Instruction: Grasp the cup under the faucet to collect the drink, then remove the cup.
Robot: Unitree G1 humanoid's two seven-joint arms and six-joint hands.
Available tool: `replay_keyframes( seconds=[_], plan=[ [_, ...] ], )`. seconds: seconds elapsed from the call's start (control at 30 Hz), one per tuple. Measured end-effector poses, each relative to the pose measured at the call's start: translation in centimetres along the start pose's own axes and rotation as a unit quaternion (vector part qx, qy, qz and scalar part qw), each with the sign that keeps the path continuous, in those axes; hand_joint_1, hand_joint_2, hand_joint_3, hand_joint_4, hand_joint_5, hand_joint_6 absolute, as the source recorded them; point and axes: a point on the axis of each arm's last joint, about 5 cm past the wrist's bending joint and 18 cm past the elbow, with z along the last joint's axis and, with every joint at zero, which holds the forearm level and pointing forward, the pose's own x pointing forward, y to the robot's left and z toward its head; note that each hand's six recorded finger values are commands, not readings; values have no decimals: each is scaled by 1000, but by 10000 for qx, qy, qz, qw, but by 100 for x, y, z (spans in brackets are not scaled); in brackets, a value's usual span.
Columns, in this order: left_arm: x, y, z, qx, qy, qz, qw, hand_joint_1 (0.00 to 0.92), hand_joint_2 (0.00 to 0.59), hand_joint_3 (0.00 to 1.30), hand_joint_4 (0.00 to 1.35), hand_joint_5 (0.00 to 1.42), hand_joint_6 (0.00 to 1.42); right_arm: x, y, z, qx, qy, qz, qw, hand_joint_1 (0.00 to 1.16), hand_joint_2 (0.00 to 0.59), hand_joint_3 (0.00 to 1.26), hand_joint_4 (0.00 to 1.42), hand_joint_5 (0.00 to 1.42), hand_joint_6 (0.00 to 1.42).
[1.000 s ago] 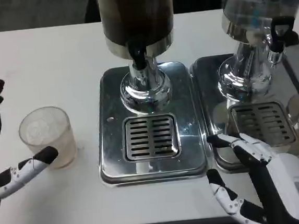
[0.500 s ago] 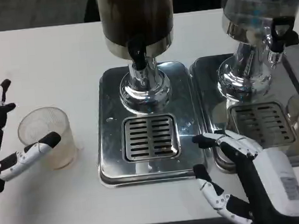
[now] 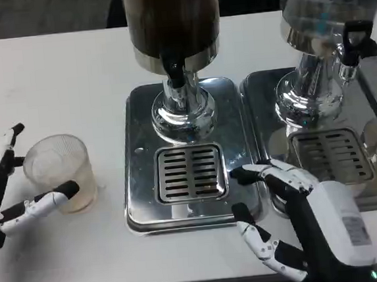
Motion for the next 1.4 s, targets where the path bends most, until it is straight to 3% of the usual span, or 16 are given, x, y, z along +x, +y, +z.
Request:
replay_keyframes(
  seconds=[0.2, 0.47, 0.97, 1.1, 1.3, 1.4],
  plan=[
    [10, -6, -6, 44, 76, -263, 9996, 285, 6, 64, 35, 242, 244, 14, -2, 3, 50, -15, -6, 10000, 456, 434, 433, 435, 262, 277],
    [44, 2, 0, 29, 148, -373, 9992, 285, 5, 66, 43, 253, 258, 12, -12, -4, 91, -7, 45, 9999, 455, 434, 441, 444, 272, 282],
    [176, -91, 109, -50, 0, -494, 9988, 308, 21, 78, 54, 263, 277, 2, -31, -19, 183, 63, 120, 9997, 454, 434, 454, 455, 281, 285],
    [191, -125, 129, -99, -15, -506, 9987, 354, 42, 100, 74, 284, 300, 1, -36, -23, 224, 95, 150, 9996, 459, 439, 466, 464, 296, 285],
    [201, -205, 161, -294, 0, -503, 9983, 434, 61, 144, 121, 345, 377, -2, -44, -33, 224, 165, 208, 9994, 624, 446, 532, 510, 329, 303],
    [219, -238, 188, -520, 15, -462, 9976, 468, 72, 200, 181, 429, 516, -7, -54, -30, 217, 201, 225, 9993, 712, 425, 554, 542, 355, 306]
  ],
)
